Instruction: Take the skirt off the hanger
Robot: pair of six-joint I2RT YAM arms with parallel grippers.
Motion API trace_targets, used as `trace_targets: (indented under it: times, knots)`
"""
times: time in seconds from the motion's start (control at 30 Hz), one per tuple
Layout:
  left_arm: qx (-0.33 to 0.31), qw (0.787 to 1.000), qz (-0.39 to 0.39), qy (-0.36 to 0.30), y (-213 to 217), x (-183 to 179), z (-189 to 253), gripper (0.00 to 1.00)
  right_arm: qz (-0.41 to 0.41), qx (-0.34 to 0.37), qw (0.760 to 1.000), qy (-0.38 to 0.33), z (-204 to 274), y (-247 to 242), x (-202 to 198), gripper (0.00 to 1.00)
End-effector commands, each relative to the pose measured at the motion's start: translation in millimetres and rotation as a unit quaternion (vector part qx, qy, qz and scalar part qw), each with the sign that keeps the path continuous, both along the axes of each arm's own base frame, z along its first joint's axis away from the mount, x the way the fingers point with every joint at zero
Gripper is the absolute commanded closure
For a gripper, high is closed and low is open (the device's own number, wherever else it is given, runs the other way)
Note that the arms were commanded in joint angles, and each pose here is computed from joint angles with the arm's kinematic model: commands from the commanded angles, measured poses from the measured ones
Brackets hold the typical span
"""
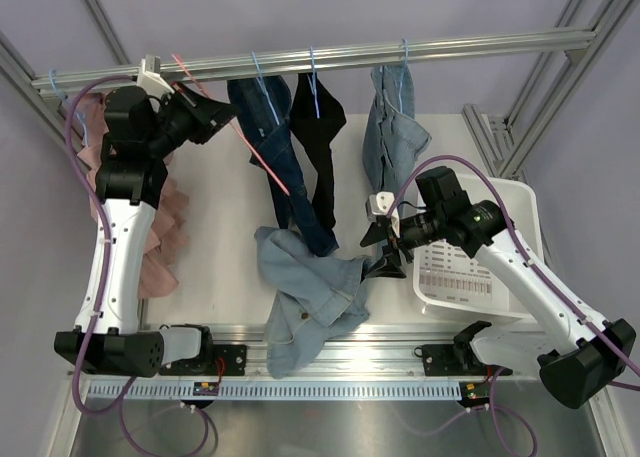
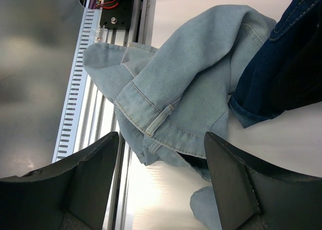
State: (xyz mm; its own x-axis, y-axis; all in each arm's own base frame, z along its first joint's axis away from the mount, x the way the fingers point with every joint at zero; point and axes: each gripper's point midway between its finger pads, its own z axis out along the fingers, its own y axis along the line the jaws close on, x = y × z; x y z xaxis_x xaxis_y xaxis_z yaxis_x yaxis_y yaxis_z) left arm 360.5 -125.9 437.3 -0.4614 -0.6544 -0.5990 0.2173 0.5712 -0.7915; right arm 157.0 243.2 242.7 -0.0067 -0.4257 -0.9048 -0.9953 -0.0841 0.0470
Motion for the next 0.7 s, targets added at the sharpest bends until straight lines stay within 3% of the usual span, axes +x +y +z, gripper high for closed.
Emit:
trace_targets:
  times: [0.0, 0.47, 0.67]
  knots:
    - [-0.016, 0.999, 0.020, -0.024, 6.4, 12.8, 25.0, 1.00, 0.009, 0.011, 1.000, -0.009, 4.0, -1.1, -1.4, 0.23]
    - [-0.011, 0.998, 0.057, -0.003, 18.2, 28.6, 20.5, 0.94, 0.011, 0.015, 1.000, -0.010, 5.2, -3.9, -3.1, 0.23]
    - [-0.013, 0.998, 0.060, -0.003, 19.2, 28.4, 23.4, 0.85, 0.012, 0.013, 1.000, -0.007, 3.9, -4.6, -3.3, 0.23]
